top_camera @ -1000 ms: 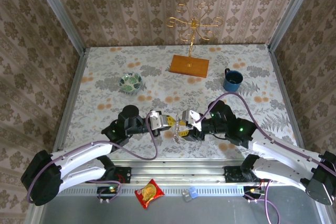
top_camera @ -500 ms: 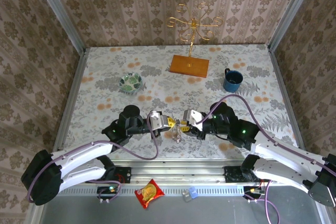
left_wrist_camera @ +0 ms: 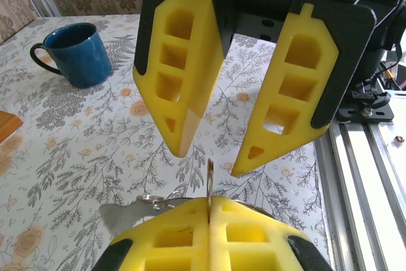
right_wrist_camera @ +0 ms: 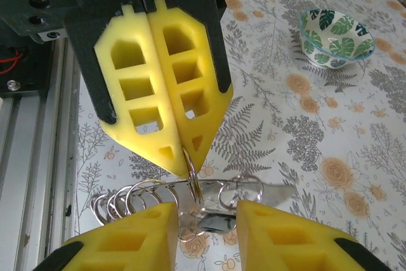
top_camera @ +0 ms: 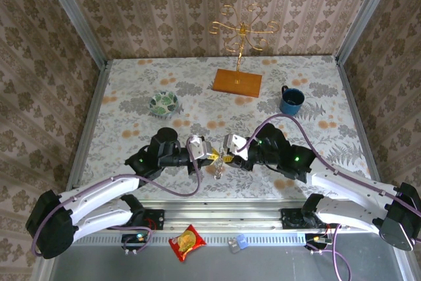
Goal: Put the keys on the keyring
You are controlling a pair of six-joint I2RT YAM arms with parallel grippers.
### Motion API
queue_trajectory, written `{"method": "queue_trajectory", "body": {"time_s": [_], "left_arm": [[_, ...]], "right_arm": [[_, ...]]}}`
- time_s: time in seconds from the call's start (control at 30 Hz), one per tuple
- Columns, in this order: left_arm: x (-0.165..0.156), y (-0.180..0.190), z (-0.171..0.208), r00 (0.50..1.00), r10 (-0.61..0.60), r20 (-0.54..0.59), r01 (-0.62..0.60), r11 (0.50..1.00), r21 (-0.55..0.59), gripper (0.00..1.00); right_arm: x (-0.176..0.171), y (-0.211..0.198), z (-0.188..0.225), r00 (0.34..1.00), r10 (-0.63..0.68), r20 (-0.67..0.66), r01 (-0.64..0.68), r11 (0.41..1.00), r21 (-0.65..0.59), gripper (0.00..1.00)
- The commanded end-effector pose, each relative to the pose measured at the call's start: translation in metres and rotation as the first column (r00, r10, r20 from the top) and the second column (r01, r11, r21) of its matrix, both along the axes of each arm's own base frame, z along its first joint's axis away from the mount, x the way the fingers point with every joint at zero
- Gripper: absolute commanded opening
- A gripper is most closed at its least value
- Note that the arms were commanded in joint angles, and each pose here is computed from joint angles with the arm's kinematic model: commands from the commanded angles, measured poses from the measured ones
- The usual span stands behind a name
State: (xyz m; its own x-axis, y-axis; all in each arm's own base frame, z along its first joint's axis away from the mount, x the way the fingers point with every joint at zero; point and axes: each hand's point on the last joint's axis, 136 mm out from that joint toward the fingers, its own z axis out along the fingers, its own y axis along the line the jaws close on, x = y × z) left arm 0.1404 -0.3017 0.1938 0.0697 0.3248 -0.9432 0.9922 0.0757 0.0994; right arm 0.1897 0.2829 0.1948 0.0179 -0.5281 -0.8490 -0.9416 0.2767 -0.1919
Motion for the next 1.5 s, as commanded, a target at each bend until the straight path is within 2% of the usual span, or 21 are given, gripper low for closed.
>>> {"method": "queue_trajectory", "body": {"time_s": [0.0, 0.27, 0.47, 0.5, 0.7, 1.07, 1.2, 1.37, 1.47], "left_arm": [[-0.007, -0.003, 0.021, 0.998, -0.044, 0.034, 0.045, 0.998, -0.051, 0.00], [-0.011, -0.005, 0.018, 0.996, -0.075, 0.044, 0.077, 0.996, -0.044, 0.00], [-0.012, -0.006, 0.021, 0.995, -0.080, 0.057, 0.083, 0.995, -0.050, 0.00], [-0.012, -0.006, 0.020, 0.995, -0.080, 0.058, 0.083, 0.995, -0.051, 0.00], [-0.007, -0.001, 0.020, 0.997, -0.022, 0.078, 0.031, 0.992, -0.121, 0.15], [-0.008, 0.003, 0.011, 0.999, 0.002, 0.048, 0.006, 0.984, -0.177, 0.19], [-0.010, 0.003, 0.015, 0.998, -0.008, 0.054, 0.018, 0.980, -0.197, 0.17], [-0.012, 0.002, 0.019, 0.998, -0.020, 0.062, 0.033, 0.978, -0.208, 0.00], [-0.011, 0.003, 0.023, 0.997, -0.013, 0.073, 0.029, 0.974, -0.223, 0.00]], "right_arm": [[-0.006, 0.009, 0.016, 0.998, 0.065, 0.019, -0.065, 0.997, 0.035, 0.30], [-0.012, 0.015, 0.012, 0.995, 0.103, 0.000, -0.102, 0.994, 0.026, 0.16], [-0.018, 0.016, 0.010, 0.991, 0.135, -0.024, -0.135, 0.991, 0.023, 0.00], [-0.019, 0.017, 0.011, 0.990, 0.142, -0.026, -0.141, 0.990, 0.027, 0.00], [-0.025, 0.018, 0.010, 0.985, 0.167, -0.047, -0.164, 0.984, 0.064, 0.00], [-0.026, 0.027, 0.012, 0.980, 0.185, -0.070, -0.174, 0.975, 0.141, 0.00], [-0.027, 0.029, 0.012, 0.978, 0.193, -0.080, -0.180, 0.972, 0.149, 0.00], [-0.028, 0.028, 0.011, 0.977, 0.197, -0.084, -0.184, 0.973, 0.143, 0.00], [-0.025, 0.024, 0.007, 0.982, 0.172, -0.076, -0.162, 0.979, 0.121, 0.00]]}}
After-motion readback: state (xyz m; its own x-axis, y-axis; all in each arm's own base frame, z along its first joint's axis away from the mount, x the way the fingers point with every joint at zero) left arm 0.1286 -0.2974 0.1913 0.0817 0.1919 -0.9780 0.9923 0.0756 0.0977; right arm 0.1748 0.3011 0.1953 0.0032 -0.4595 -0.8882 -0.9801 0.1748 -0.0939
